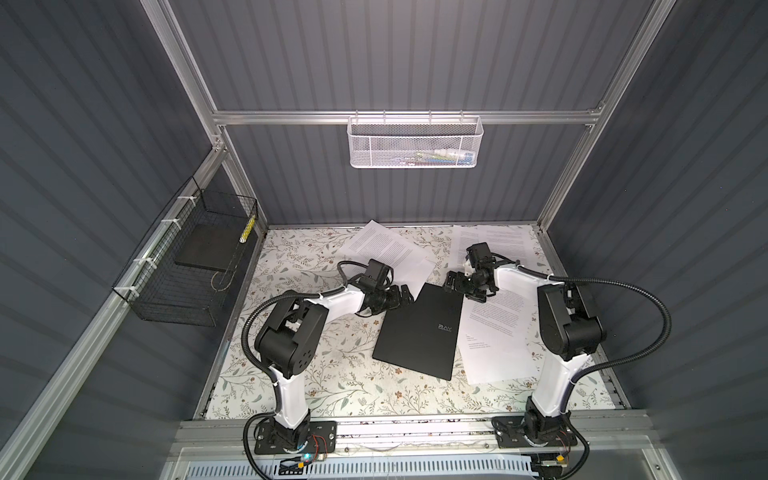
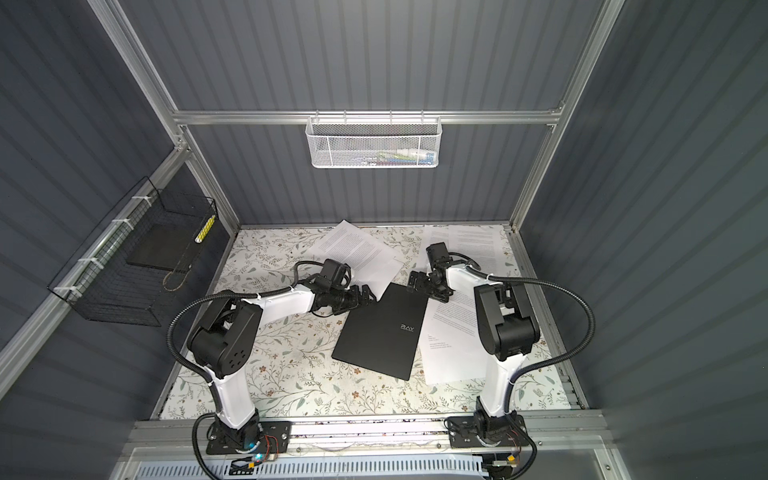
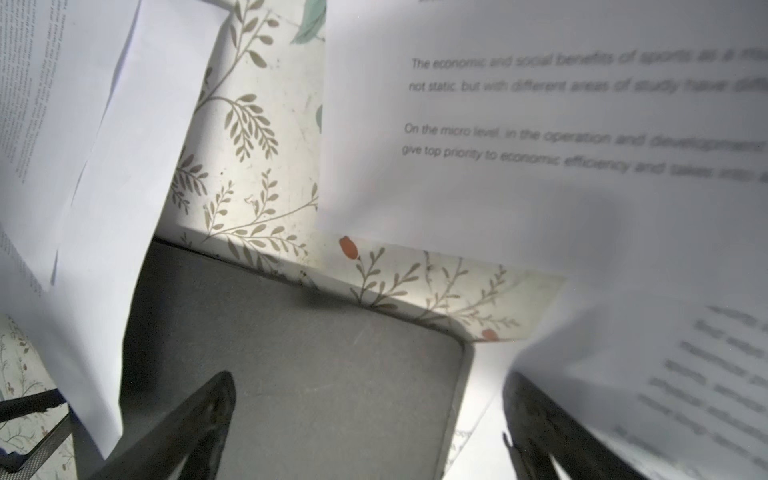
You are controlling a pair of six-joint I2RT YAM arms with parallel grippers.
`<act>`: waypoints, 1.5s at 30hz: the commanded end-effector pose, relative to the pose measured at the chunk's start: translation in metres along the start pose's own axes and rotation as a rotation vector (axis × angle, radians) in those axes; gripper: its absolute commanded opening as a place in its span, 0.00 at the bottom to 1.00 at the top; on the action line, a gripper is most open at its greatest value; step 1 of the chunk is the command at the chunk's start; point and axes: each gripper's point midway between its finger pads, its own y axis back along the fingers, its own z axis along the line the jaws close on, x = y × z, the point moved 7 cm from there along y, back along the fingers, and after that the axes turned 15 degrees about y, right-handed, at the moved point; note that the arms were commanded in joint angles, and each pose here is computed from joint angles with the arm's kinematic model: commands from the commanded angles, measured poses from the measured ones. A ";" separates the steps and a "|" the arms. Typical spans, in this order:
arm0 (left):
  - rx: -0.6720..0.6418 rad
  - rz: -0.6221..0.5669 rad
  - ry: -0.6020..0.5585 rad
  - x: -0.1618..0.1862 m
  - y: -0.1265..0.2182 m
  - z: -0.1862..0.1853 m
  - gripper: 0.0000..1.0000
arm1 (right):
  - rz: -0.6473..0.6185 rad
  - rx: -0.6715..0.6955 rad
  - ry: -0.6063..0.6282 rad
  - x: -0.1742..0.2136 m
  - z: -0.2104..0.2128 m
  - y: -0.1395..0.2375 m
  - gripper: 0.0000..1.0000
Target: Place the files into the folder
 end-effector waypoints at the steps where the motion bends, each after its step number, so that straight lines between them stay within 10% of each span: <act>1: -0.212 0.173 0.085 0.036 -0.027 0.056 1.00 | -0.024 -0.030 0.020 -0.006 0.006 0.002 0.99; 45: -0.230 0.196 0.114 0.037 -0.044 0.064 1.00 | 0.000 -0.116 0.024 -0.005 0.020 0.001 0.99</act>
